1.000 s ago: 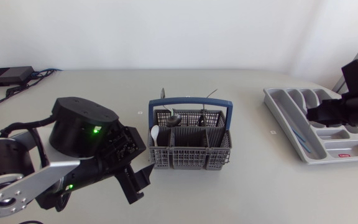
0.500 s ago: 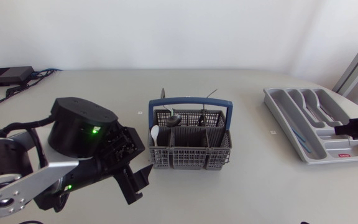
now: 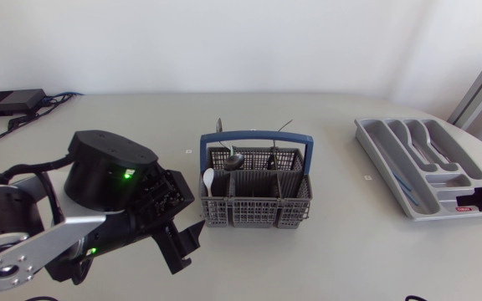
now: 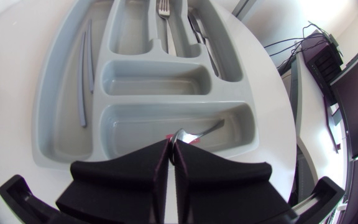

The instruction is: Sort the cutlery from the basket into the organizer compartments.

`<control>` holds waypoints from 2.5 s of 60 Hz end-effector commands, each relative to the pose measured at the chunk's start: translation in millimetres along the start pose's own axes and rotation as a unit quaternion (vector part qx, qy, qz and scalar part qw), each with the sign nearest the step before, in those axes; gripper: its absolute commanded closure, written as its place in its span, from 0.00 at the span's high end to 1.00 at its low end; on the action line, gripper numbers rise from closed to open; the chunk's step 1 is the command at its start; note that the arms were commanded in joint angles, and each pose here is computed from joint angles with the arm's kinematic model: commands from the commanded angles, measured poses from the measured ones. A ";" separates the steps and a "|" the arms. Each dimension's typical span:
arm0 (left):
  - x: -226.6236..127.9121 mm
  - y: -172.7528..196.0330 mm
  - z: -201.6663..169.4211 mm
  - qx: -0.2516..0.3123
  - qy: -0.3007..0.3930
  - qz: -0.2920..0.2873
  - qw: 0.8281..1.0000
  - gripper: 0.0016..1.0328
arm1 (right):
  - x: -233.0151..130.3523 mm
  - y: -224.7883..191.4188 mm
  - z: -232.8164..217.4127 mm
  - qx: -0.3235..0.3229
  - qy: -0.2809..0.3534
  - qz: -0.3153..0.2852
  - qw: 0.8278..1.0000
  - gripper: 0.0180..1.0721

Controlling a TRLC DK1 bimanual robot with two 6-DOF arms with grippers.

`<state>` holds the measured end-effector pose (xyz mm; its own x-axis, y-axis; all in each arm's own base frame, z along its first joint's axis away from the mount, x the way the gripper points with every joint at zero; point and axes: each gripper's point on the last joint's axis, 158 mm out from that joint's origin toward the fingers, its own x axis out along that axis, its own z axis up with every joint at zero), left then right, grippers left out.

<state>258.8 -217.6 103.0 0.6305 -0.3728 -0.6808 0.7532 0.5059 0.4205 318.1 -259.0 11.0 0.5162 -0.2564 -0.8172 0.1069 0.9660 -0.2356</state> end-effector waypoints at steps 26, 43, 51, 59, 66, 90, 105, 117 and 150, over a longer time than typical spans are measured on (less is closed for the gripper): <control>-1.9 11.6 0.4 -0.014 0.002 0.015 1.000 0.89 | 19.4 21.1 0.8 -0.005 0.004 0.026 1.000 0.51; 2.7 20.1 0.6 -0.021 0.008 0.020 1.000 0.89 | -38.3 46.5 27.9 -0.004 -0.033 0.042 0.999 0.89; 13.3 21.4 6.1 -0.022 0.010 0.020 0.999 0.89 | -68.4 72.8 36.7 -0.004 -0.064 0.071 0.995 0.91; 28.2 27.9 7.5 -0.028 0.021 0.023 0.999 0.88 | -92.0 98.5 44.3 0.000 -0.092 0.111 0.990 0.91; 38.6 33.8 9.5 -0.041 0.029 0.025 0.998 0.85 | -103.3 116.4 51.2 0.001 -0.107 0.131 0.986 0.91; 44.1 64.4 34.1 -0.132 -0.003 0.013 0.991 0.58 | -108.7 151.8 58.3 0.005 -0.121 0.182 0.976 0.91; 54.0 55.3 33.4 -0.130 0.005 0.003 0.992 0.54 | -99.6 156.4 51.5 0.005 -0.117 0.191 0.975 0.91; 56.8 34.5 34.2 -0.075 0.002 -0.012 0.997 0.54 | -96.0 158.6 46.3 0.004 -0.114 0.194 0.974 0.91; 77.3 29.9 -2.2 -0.029 0.027 0.033 0.999 0.53 | -95.2 167.9 40.0 0.005 -0.115 0.209 0.971 0.91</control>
<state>339.3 -237.8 80.9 0.6868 -0.3189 -0.6532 0.6767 0.6085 0.4145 327.3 -78.1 83.1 0.7129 0.1467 -0.6858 -0.1433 0.9877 0.0624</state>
